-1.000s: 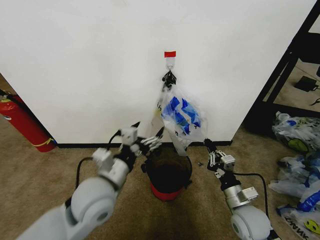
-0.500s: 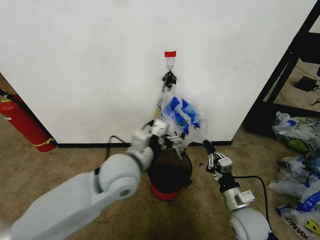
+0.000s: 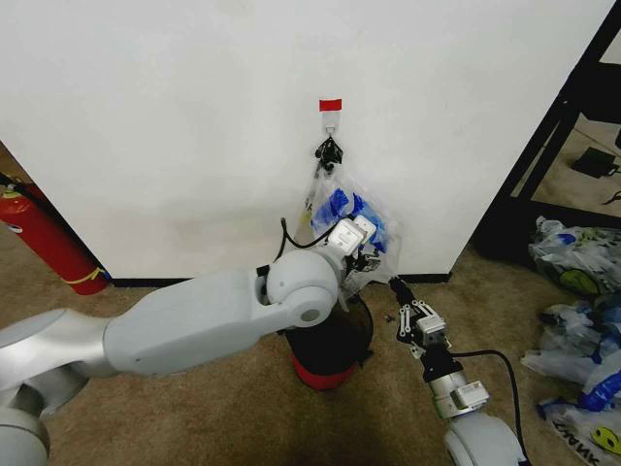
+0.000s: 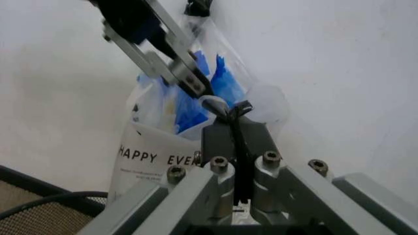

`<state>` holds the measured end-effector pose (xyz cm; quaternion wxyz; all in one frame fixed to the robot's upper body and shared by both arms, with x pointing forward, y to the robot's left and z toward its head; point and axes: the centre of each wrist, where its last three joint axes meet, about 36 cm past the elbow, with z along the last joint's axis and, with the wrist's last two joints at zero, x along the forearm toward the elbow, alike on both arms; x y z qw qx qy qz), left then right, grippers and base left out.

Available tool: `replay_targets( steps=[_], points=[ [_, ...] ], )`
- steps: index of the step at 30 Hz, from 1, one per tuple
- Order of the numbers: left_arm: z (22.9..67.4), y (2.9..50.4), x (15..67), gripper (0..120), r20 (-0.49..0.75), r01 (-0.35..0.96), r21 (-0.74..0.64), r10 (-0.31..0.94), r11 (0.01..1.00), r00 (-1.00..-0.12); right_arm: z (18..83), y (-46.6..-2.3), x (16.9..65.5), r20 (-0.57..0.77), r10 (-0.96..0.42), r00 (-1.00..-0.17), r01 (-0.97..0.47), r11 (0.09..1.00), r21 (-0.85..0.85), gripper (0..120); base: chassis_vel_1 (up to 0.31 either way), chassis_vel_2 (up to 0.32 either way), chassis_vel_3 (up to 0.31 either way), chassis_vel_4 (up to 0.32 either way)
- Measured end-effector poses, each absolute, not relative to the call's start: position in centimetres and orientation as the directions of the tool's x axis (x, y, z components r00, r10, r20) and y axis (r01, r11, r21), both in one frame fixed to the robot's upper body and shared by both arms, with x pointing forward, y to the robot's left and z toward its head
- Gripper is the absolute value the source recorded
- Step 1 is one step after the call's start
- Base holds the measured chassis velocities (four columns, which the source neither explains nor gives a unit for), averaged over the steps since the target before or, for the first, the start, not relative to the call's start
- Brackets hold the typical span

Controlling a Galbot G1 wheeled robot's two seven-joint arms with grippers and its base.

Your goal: Pick up the garbage bag from the wall and place it over the trash bin.

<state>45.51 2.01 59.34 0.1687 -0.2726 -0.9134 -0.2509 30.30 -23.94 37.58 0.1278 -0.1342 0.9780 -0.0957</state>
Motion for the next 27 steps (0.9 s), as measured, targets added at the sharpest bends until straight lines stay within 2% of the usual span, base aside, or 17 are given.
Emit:
replay_targets(
  steps=[8,12,18,20,25,27],
  points=[
    [57.9,0.8,47.5,90,0.472,0.565,0.423,0.361,0.708,-0.805,38.0,-23.7,30.0,-0.234,-0.291,-0.928,-0.24,0.945,-0.221,0,0.0,0.0,0.0,0.0],
    [57.3,0.9,48.0,86,0.489,0.562,0.437,0.34,0.702,-0.804,38.0,-23.7,29.8,-0.235,-0.291,-0.927,-0.241,0.946,-0.218,0,0.0,0.0,0.0,0.0],
    [56.5,1.6,48.8,58,0.525,0.554,0.423,0.305,0.717,-0.795,38.3,-23.6,29.8,-0.242,-0.29,-0.926,-0.243,0.948,-0.206,0,0.0,0.0,0.0,0.0],
    [56.4,1.6,48.9,54,0.527,0.554,0.422,0.303,0.718,-0.794,38.3,-23.7,29.8,-0.243,-0.29,-0.925,-0.243,0.948,-0.206,0,0.0,0.0,0.0,0.0],
    [56.1,1.6,48.9,33,0.54,0.559,0.426,0.297,0.711,-0.788,38.5,-23.7,30.1,-0.247,-0.29,-0.925,-0.244,0.949,-0.201,0,0.0,0.0,0.0,0.0],
    [56.0,1.6,48.9,31,0.541,0.561,0.426,0.297,0.71,-0.787,38.5,-23.7,30.2,-0.247,-0.29,-0.925,-0.243,0.949,-0.201,0,0.0,0.0,0.0,0.0]
  ],
)
